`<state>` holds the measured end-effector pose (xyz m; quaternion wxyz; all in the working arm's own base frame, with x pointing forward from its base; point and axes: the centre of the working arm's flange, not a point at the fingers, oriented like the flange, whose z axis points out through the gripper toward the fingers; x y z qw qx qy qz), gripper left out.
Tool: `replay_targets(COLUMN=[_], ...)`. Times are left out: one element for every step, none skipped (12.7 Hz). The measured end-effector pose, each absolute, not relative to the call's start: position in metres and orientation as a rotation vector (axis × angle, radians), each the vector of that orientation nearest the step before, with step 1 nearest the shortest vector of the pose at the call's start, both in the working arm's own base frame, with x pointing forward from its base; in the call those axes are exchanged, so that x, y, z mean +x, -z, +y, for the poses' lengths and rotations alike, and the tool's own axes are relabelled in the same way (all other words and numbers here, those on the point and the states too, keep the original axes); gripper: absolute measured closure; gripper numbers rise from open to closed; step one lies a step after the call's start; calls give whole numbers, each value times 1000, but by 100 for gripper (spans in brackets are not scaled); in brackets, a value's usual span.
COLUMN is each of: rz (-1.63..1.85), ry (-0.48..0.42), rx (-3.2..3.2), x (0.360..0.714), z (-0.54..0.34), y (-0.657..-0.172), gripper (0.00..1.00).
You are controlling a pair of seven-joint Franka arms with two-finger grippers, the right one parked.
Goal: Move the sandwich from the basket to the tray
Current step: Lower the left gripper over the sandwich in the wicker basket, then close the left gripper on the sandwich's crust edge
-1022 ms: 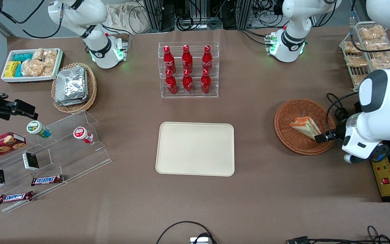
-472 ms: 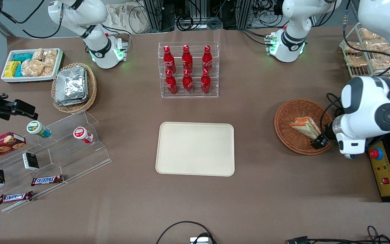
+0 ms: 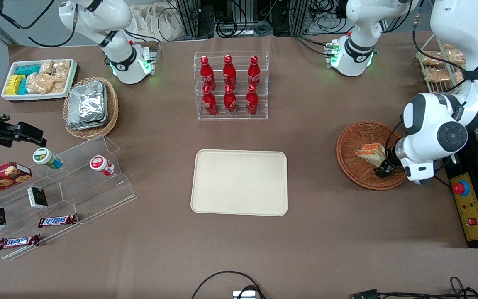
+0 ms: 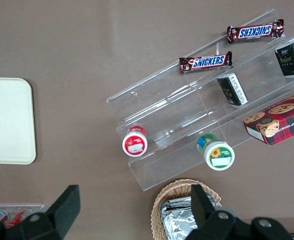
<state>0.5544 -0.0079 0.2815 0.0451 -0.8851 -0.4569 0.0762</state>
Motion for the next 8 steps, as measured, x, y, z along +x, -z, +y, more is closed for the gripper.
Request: replay_targets(rz=[-1403, -1404, -1404, -1402, -1400, -1398, -1395, -1393], ry=[-245, -256, -266, -276, -287, -298, -310, -318], rx=[-2693, -2687, -2682, -2677, -2673, -2669, -2664, -2661], x=[551, 548, 545, 543, 539, 536, 532, 530], z=[-6, -6, -6, -7, -7, -7, -7, -7], y=[-278, -274, -271, -268, -264, -261, -257, -254], gripper=[0, 0, 0, 0, 0, 0, 0, 0])
